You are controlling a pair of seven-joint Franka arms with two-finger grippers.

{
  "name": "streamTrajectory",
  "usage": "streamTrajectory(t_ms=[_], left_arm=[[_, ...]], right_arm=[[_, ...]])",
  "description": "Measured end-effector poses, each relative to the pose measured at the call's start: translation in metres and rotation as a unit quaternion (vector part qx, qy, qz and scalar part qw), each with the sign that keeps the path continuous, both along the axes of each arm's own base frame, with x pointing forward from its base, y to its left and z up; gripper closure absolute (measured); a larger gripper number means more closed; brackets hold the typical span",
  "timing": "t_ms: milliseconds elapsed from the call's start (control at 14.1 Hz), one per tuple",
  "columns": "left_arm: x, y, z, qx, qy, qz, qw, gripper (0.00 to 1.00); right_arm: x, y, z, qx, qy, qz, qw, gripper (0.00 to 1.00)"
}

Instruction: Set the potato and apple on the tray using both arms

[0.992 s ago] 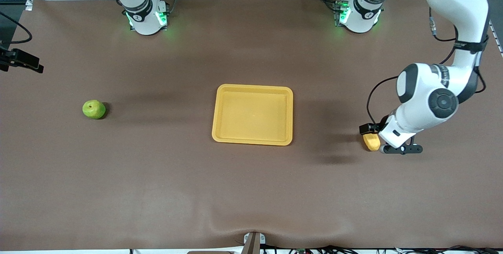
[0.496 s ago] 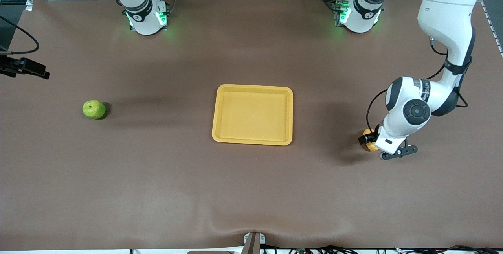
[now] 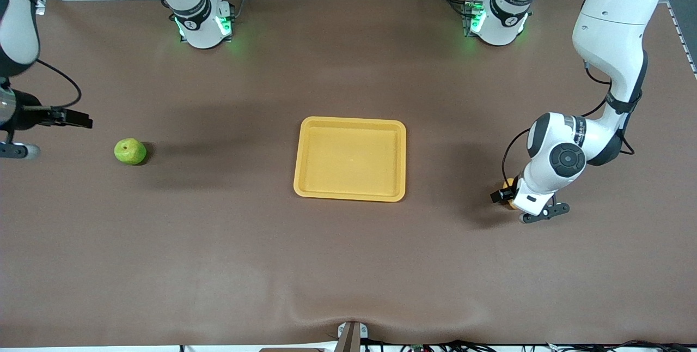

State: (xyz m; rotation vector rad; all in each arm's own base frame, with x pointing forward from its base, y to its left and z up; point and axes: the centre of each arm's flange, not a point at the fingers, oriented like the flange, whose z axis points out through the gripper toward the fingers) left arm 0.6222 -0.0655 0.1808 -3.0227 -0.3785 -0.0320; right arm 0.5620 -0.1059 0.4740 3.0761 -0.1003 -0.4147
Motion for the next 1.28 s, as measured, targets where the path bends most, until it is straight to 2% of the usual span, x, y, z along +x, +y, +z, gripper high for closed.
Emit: streamTrajectory(t_ms=[71, 142, 212, 425, 567, 921, 1275], left_arm=[[0.0, 0.0, 0.0, 0.0, 0.0, 0.0, 1.0, 0.07], [0.0, -0.001, 0.0, 0.0, -0.001, -0.001, 1.0, 0.07], [0.001, -0.001, 0.001, 0.003, -0.003, -0.005, 1.0, 0.15], [0.006, -0.002, 0.012, 0.009, -0.013, -0.014, 1.0, 0.47], [0.009, -0.003, 0.025, 0.012, -0.017, -0.015, 1.0, 0.48], [0.015, -0.024, 0.065, 0.019, -0.021, -0.026, 0.999, 0.48], [0.008, -0.112, 0.101, 0.031, -0.014, -0.082, 0.996, 0.48]], right_arm=[[0.001, -0.004, -0.013, 0.0, 0.004, -0.002, 1.0, 0.0], [0.001, -0.009, -0.025, 0.0, 0.006, -0.006, 1.0, 0.0], [0.0, -0.014, -0.038, 0.0, 0.008, -0.01, 1.0, 0.0], [-0.008, -0.026, -0.078, 0.002, 0.013, -0.018, 1.0, 0.0], [-0.012, -0.029, -0.1, 0.001, 0.009, -0.019, 1.0, 0.0], [-0.025, -0.038, -0.148, -0.003, -0.021, -0.024, 0.999, 0.0], [-0.034, -0.054, -0.19, -0.009, -0.04, -0.037, 0.998, 0.0]])
